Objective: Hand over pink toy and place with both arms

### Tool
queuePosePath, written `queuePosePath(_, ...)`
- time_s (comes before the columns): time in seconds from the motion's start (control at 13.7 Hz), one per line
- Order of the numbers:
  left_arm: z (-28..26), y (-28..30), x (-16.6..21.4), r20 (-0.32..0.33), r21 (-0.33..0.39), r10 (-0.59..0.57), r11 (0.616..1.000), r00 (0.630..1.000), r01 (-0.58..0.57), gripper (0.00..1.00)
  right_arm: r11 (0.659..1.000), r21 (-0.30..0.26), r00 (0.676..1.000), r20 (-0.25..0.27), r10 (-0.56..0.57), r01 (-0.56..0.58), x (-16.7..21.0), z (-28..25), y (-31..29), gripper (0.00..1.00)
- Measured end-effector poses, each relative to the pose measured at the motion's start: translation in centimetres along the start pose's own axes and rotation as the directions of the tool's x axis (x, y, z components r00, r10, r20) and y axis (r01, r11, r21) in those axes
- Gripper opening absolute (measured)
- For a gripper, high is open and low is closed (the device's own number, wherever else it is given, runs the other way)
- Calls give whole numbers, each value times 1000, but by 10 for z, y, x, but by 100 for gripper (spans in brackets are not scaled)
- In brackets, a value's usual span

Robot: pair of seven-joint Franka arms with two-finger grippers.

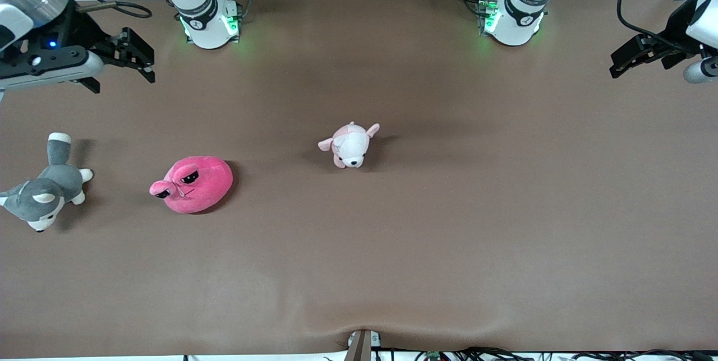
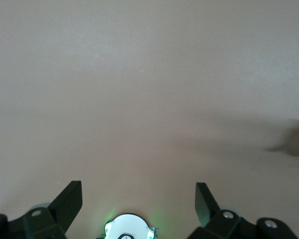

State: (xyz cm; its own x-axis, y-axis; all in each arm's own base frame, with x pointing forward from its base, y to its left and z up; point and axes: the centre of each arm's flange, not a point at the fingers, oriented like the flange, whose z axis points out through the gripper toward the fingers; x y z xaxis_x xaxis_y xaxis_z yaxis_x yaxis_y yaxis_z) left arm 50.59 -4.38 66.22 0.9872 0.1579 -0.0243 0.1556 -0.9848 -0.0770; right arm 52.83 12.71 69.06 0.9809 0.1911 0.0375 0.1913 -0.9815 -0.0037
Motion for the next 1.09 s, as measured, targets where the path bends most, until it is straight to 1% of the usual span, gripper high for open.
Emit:
queuePosePath(0.15,2,2,3,4,1,1,1000,1000,-1,100,999,-25,999,-6,34,-34,2,0,21,100)
queuePosePath(0.22,3,2,5,6,2,1,1000,1000,-1,100,998,-34,999,-11,51,-51,3,0,41,100)
queuePosePath(0.36,5,3,7,9,3,0,1000,1000,0,100,999,-44,999,-36,27,-28,6,1,103,100)
queuePosePath(0.51,5,3,8,9,3,0,1000,1000,0,100,999,-44,999,-34,7,-9,2,5,151,100)
queuePosePath(0.66,4,3,8,9,3,0,1000,1000,0,100,999,-38,999,-31,8,-10,1,7,161,100)
queuePosePath(1.09,3,0,8,8,2,-5,1000,1000,5,100,999,-37,1000,-26,-6,5,5,11,153,100)
